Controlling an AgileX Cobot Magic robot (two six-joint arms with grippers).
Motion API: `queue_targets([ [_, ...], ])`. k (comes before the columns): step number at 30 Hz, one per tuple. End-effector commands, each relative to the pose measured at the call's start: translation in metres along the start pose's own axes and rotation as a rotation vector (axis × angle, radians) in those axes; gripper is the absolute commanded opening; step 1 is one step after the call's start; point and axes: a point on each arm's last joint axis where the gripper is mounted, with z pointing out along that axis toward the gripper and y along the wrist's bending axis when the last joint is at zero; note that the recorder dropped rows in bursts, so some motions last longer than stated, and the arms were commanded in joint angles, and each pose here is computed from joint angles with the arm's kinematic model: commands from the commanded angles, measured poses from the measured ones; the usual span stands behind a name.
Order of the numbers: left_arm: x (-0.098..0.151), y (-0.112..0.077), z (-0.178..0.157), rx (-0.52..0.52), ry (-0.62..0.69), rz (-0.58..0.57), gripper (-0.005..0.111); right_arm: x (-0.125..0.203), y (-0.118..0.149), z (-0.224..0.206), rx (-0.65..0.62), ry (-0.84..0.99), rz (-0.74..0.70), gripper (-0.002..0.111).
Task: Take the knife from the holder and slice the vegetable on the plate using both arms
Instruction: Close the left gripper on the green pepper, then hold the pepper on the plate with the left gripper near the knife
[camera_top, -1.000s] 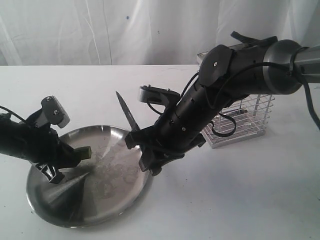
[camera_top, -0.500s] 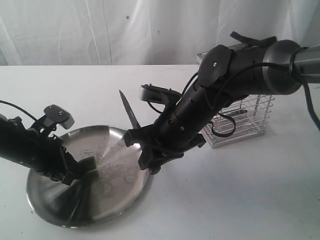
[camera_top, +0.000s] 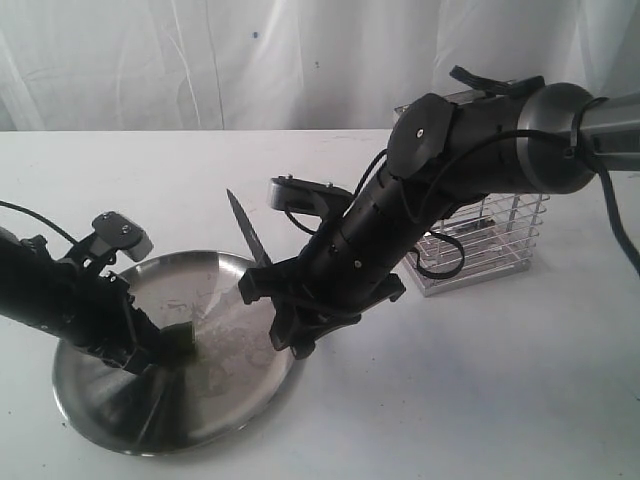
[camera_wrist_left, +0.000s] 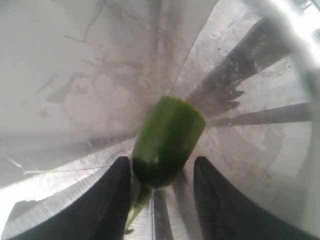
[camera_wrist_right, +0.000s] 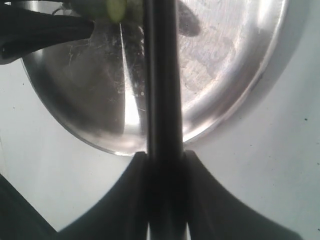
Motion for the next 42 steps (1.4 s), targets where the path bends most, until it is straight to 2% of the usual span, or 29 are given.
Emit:
queue_targets([
  [1,-0.002,-0.006,-0.002,0.045,-0.007,-0.005,0.054,0.001,0.003,-0.003,-0.003,-0.005,-0.005,0.000],
  [6,-0.002,-0.006,-0.002,0.047,-0.006,-0.005,0.062,0.001,0.003,-0.003,-0.003,-0.003,-0.005,0.000],
  [14,-0.006,-0.008,-0.009,0.037,-0.035,-0.001,0.062,-0.002,0.002,-0.004,0.006,-0.036,0.014,0.000],
  [19,-0.014,-0.013,-0.023,0.010,-0.079,0.066,0.062,-0.003,0.001,-0.004,0.010,-0.050,0.022,0.000],
  [21,-0.011,-0.020,-0.029,0.057,-0.043,0.237,0.062,-0.003,0.001,-0.004,0.010,-0.049,0.022,0.000],
  [22,-0.006,-0.027,-0.031,0.133,0.000,0.383,0.062,-0.003,0.001,-0.004,0.009,-0.047,0.022,0.000],
  [25,-0.003,-0.031,-0.028,0.199,-0.010,0.584,0.062,-0.003,0.001,-0.004,0.009,-0.047,0.022,0.000],
  [28,-0.010,-0.029,-0.026,0.157,-0.095,0.666,0.062,-0.001,0.002,-0.004,0.005,-0.032,0.022,0.000],
  [30,-0.010,-0.023,-0.020,0.117,-0.101,0.734,0.062,-0.001,0.002,-0.004,0.005,-0.032,0.020,0.000],
  [42,0.003,-0.012,0.009,0.158,-0.054,0.679,0.062,0.000,0.002,-0.003,0.001,-0.017,0.018,0.000],
])
